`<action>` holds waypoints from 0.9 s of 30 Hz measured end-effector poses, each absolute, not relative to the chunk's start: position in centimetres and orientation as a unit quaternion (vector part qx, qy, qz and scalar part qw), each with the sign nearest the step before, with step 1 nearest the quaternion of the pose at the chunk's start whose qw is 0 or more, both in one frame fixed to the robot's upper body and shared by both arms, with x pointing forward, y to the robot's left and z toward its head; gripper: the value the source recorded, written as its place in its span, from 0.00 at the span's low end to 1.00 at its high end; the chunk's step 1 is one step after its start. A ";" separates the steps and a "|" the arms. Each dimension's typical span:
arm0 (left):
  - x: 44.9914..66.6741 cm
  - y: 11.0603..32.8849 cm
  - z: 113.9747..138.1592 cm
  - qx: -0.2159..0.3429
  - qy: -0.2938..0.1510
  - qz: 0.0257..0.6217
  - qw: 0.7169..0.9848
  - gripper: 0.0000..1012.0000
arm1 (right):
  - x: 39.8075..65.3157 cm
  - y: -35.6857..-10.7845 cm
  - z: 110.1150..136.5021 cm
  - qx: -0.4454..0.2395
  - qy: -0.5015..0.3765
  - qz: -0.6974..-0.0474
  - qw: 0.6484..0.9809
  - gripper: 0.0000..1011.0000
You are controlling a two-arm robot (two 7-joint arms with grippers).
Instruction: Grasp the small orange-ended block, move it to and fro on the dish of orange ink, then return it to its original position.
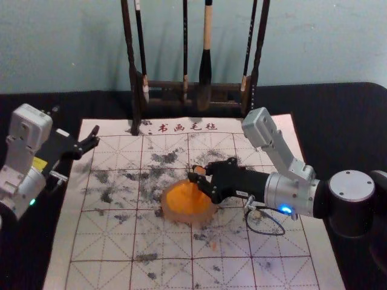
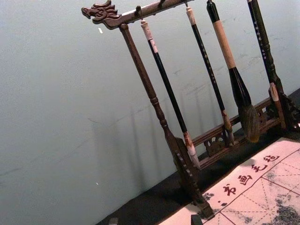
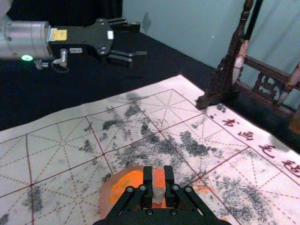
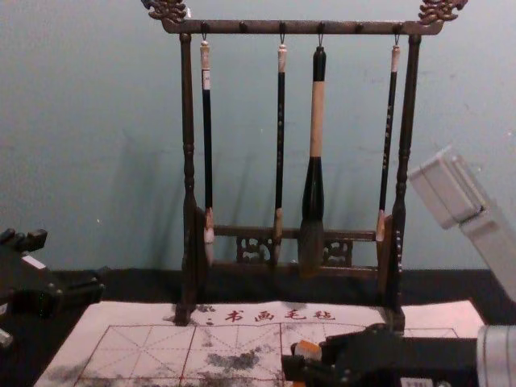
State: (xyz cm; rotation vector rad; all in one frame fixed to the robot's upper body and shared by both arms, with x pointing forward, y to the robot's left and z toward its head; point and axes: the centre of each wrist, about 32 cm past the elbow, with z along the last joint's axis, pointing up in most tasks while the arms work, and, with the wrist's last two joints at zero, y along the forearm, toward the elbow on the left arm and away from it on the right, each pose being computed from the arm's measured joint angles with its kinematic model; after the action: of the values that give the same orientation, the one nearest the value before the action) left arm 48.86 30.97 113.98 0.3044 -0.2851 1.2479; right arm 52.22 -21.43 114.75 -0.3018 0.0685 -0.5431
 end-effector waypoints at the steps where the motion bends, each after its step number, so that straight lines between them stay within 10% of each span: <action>1: 48.9 31.0 114.0 0.141 -0.132 0.580 0.791 0.99 | 52.1 -21.5 114.7 -0.150 0.033 -0.264 0.952 0.11; 27: 48.9 31.0 114.0 0.141 -0.132 0.580 0.791 0.99 | 52.8 -19.6 114.2 -0.142 0.037 -0.235 0.961 0.11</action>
State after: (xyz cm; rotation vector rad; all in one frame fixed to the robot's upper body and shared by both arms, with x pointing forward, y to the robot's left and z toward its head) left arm 48.86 30.96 113.98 0.3044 -0.2851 1.2479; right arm 52.82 -19.55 114.22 -0.2869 0.0751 -0.4758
